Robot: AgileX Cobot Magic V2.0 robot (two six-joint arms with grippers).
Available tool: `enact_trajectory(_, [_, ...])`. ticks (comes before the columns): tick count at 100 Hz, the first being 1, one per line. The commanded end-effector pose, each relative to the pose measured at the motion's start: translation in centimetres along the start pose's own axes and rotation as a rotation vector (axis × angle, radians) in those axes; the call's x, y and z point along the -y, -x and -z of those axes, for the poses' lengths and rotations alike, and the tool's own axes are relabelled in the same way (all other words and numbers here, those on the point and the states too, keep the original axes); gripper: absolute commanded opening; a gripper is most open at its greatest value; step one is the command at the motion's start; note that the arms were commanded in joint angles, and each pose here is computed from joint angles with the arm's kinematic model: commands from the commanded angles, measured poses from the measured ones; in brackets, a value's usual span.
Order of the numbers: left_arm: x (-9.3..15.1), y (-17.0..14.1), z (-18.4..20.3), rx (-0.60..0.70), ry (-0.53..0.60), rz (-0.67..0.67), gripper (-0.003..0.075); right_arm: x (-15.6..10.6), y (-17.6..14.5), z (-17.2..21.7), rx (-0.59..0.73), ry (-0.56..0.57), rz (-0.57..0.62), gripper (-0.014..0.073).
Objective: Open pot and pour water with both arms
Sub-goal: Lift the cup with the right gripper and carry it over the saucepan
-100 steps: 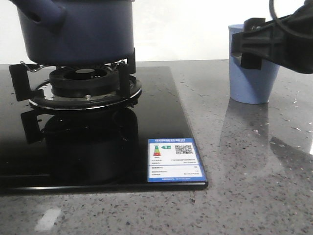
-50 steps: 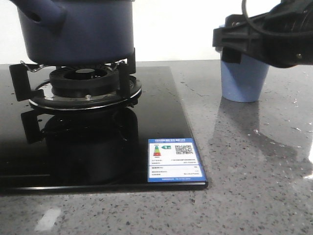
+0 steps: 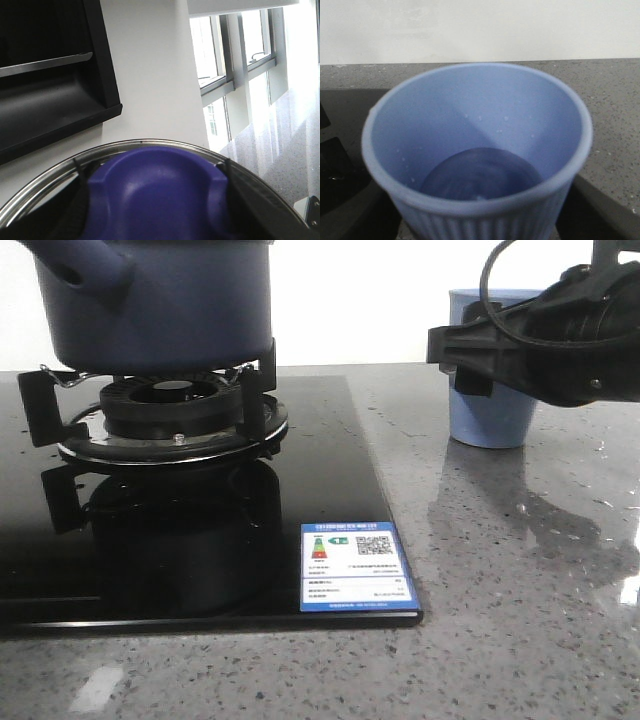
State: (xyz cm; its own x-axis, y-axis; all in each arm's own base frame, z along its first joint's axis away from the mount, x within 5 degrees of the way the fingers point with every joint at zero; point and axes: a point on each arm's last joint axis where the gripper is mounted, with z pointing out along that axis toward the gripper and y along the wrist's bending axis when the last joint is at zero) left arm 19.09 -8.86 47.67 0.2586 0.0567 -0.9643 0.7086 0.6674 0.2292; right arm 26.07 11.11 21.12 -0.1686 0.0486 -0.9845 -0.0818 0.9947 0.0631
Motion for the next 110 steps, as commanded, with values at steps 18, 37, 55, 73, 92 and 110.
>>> enact_trajectory(18, [0.9, 2.6, 2.9, 0.064, 0.133, 0.031, 0.025, -1.0, 5.3, 2.2, 0.212, 0.14, 0.059, 0.0288])
enact_trajectory(37, [2.1, 2.3, 4.8, 0.047, 0.165, 0.034, 0.025, -2.0, 9.3, 3.8, 0.269, 0.257, 0.109, 0.0288])
enact_trajectory(55, [3.5, 2.2, 7.2, 0.055, 0.222, 0.029, 0.025, -3.7, 13.6, 4.2, 0.274, 0.365, 0.199, 0.0288])
enact_trajectory(73, [4.4, 2.0, 9.3, 0.099, 0.3, 0.052, 0.025, -5.7, 17.9, 4.7, 0.288, 0.441, 0.257, 0.0288])
enact_trajectory(92, [4.7, 1.3, 10.0, 0.108, 0.327, 0.097, 0.025, -7.4, 21.8, 4.7, 0.309, 0.487, 0.287, 0.0288])
enact_trajectory(110, [4.8, 1.1, 10.6, 0.127, 0.359, 0.131, 0.025, -9.3, 23.1, 3.4, 0.255, 0.516, 0.4, 0.0288])
